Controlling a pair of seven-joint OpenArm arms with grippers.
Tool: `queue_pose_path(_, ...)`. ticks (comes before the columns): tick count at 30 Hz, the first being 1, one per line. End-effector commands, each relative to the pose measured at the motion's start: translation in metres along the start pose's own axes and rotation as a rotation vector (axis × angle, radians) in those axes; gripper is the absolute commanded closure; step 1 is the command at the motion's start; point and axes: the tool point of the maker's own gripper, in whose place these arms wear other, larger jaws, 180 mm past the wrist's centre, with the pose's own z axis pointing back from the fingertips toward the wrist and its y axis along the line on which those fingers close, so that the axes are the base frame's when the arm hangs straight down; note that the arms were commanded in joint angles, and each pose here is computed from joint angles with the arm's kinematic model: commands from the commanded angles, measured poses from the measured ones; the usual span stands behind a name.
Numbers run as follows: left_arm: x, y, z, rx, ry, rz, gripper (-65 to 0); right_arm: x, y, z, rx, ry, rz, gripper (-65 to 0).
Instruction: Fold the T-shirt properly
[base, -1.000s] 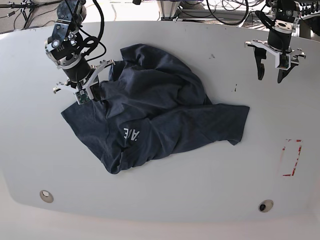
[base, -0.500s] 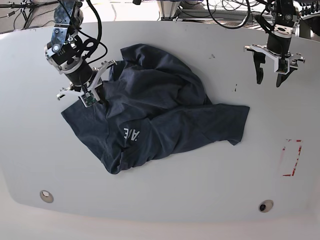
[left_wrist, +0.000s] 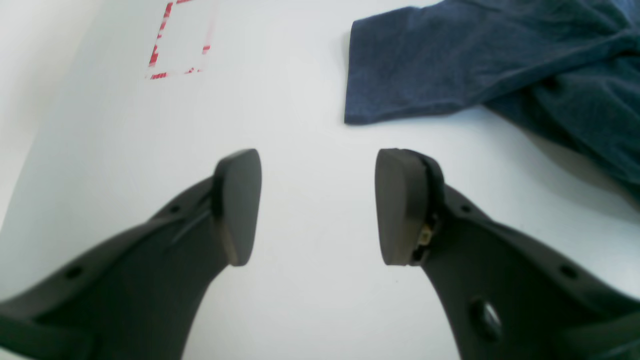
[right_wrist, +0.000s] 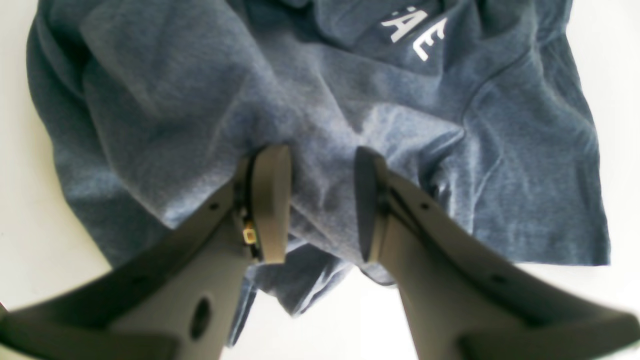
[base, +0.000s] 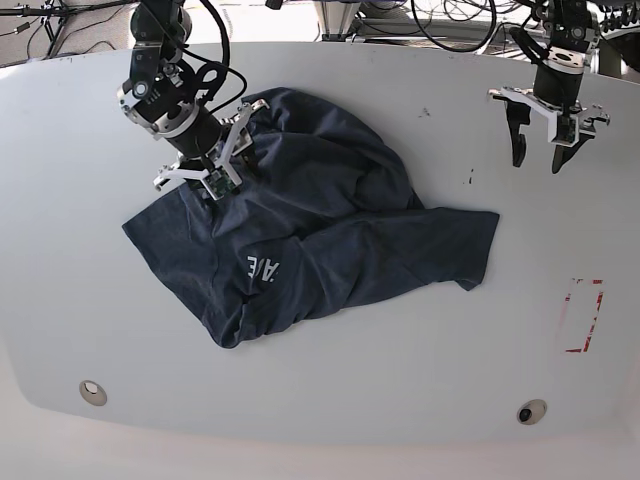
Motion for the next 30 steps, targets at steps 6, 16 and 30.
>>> queue_pose_path(6, 0.016, 0.005, -0.003, 0.008, -0.053, -0.013, -34.0, 0.018, 0.015, -0.004, 0.042, -0.061, -0.003, -24.1)
queue_pose_path(16, 0.013, 0.001, -0.001, -0.007, -0.040, -0.012, -33.7, 0.019, 0.017, -0.005, 0.034, -0.058, -0.037, -29.2)
queue_pose_path(30, 0.015, -0.001, -0.002, -0.006, -0.047, -0.007, -33.9, 0.030, 0.014, -0.006, 0.025, -0.070, -0.025, -30.4)
